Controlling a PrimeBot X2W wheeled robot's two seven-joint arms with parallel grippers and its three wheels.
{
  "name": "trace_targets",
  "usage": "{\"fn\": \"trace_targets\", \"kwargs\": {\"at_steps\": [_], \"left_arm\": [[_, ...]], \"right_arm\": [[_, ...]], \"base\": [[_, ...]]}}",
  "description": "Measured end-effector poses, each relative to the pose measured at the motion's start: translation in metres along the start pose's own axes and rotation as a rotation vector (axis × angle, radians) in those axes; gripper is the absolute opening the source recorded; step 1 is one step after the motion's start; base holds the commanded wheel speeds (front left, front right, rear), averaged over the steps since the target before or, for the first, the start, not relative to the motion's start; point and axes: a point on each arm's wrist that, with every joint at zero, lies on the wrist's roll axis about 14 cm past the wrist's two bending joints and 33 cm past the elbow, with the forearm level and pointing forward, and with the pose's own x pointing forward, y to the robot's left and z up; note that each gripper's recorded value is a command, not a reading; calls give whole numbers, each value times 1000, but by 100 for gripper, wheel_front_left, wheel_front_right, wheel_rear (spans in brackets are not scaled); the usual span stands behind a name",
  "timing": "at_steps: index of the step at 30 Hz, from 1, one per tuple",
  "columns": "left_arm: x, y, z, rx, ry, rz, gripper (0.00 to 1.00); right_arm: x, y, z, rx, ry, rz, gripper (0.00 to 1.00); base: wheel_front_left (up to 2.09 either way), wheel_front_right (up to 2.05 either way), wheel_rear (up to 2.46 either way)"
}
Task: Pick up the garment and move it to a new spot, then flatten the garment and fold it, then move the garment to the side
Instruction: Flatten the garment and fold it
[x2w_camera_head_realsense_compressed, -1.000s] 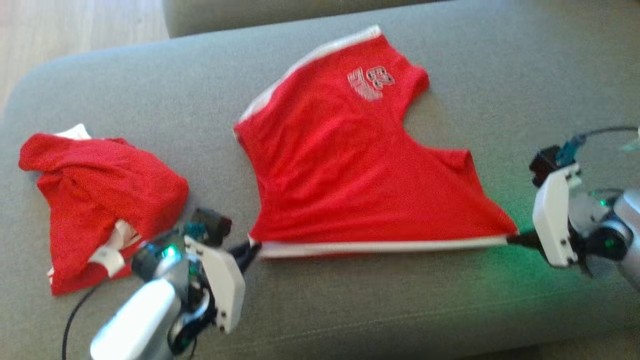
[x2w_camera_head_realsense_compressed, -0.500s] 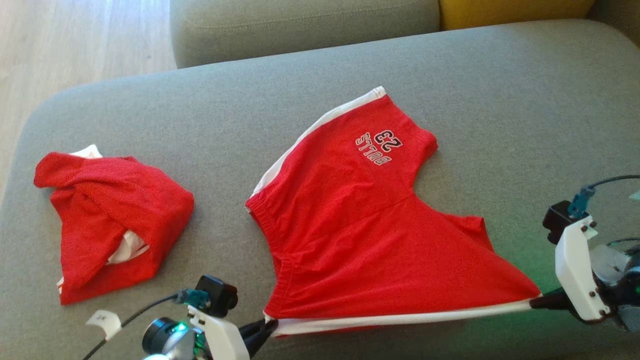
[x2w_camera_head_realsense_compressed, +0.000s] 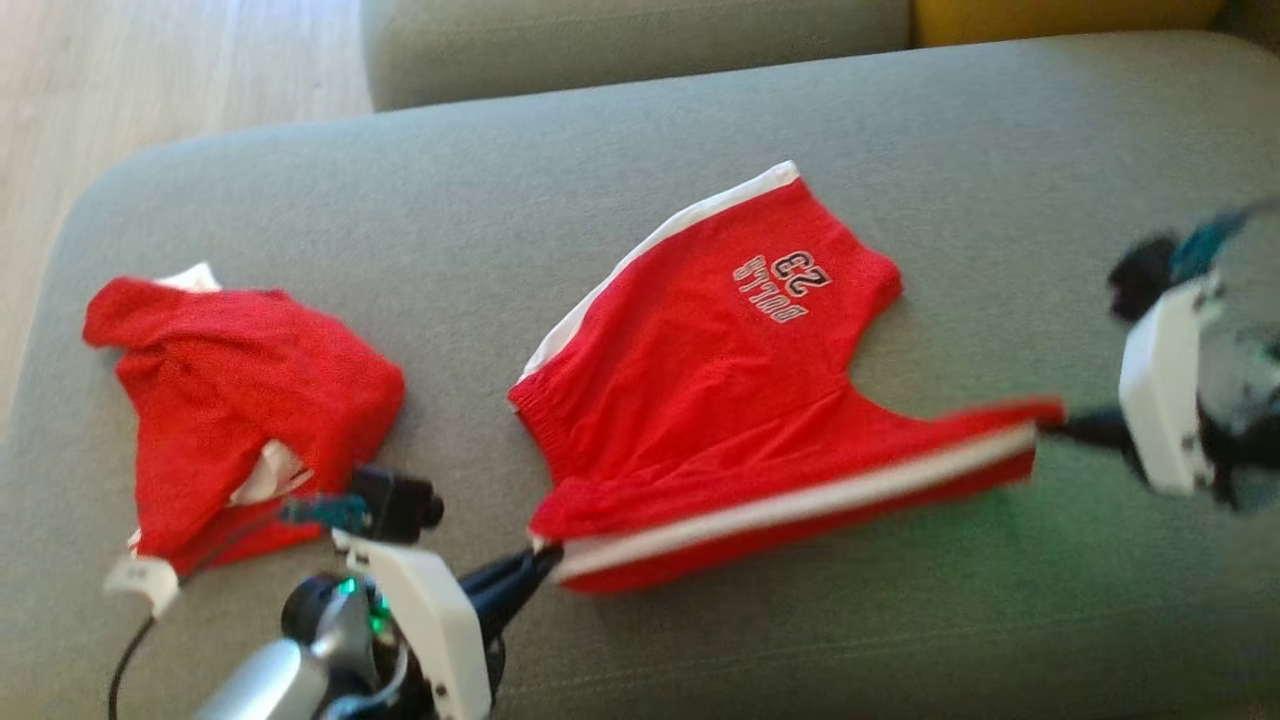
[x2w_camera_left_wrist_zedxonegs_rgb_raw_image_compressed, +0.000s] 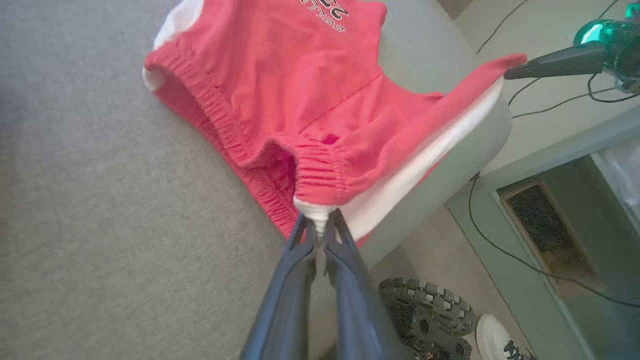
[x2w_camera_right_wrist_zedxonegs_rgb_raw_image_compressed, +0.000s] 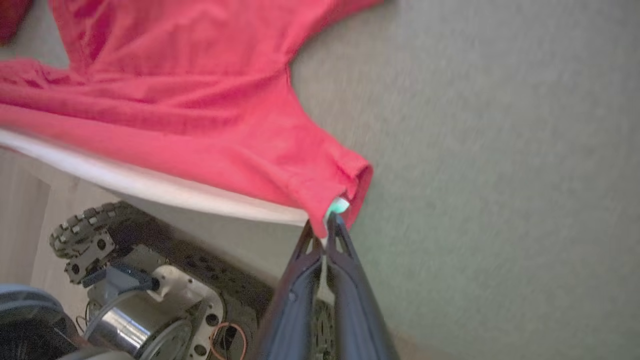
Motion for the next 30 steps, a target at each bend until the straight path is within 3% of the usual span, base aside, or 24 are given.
{"fn": "trace_targets", "kwargs": {"at_steps": [5, 13, 22, 30], "left_arm": [[2, 4, 25, -46, -54, -9, 0], [19, 20, 51, -123, -107, 3, 0], [43, 41, 66, -190, -156, 27, 0], [48, 67, 65, -220, -175, 95, 0]], "right_arm": [[7, 4, 53, -17, -97, 3, 0], [43, 11, 107, -29, -149, 15, 0], [91, 13, 151, -5, -178, 41, 0], [126, 17, 160, -3, -176, 47, 0]], "base": [[0, 0, 0], [0, 0, 0], [0, 0, 0], [0, 0, 0]]}}
